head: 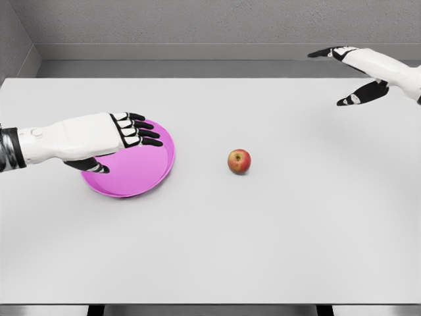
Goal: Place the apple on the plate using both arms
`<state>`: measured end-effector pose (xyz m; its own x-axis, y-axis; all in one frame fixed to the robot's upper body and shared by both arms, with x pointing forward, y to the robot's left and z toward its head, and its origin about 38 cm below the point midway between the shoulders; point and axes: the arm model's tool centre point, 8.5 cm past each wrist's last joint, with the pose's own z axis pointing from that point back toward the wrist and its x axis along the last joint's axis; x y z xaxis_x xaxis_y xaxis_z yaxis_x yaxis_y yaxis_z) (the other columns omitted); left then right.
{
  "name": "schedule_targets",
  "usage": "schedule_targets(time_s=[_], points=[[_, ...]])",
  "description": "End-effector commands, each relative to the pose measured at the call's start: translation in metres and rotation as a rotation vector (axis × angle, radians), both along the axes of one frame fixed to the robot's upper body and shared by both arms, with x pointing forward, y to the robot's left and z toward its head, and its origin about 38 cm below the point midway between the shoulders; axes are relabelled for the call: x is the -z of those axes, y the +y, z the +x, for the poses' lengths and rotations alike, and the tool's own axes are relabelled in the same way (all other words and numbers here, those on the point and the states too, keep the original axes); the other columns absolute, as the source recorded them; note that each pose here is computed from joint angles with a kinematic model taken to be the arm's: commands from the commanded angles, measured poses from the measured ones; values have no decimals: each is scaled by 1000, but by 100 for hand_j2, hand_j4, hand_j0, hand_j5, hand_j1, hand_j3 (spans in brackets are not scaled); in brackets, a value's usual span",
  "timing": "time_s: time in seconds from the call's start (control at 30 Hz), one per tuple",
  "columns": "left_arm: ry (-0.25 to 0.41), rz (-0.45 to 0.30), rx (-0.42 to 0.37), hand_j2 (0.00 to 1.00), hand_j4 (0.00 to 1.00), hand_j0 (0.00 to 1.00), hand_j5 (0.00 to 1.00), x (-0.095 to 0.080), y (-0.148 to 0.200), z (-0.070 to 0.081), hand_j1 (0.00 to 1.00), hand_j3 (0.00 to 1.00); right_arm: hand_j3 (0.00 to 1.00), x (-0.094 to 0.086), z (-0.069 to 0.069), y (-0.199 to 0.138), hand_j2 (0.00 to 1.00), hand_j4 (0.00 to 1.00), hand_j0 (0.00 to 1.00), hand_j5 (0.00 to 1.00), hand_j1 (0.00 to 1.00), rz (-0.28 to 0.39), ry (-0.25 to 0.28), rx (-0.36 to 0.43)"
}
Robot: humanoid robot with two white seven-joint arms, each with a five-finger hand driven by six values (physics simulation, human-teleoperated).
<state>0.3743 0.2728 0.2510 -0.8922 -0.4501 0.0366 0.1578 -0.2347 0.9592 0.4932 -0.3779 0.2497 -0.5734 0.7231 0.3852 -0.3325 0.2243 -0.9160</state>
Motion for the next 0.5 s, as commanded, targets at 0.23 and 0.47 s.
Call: schedule_targets(time_s=[0.23,0.47], points=[[-78,52,380,100,100,100,100,-21,-151,5,100,100,100,12,-2,-35,100,100,100,100,100,44,40,99],[57,128,291,100,100,100,100,40,-206,61,100,100,100,21,-5,-35,100,100,100,100,100,41,59,98]])
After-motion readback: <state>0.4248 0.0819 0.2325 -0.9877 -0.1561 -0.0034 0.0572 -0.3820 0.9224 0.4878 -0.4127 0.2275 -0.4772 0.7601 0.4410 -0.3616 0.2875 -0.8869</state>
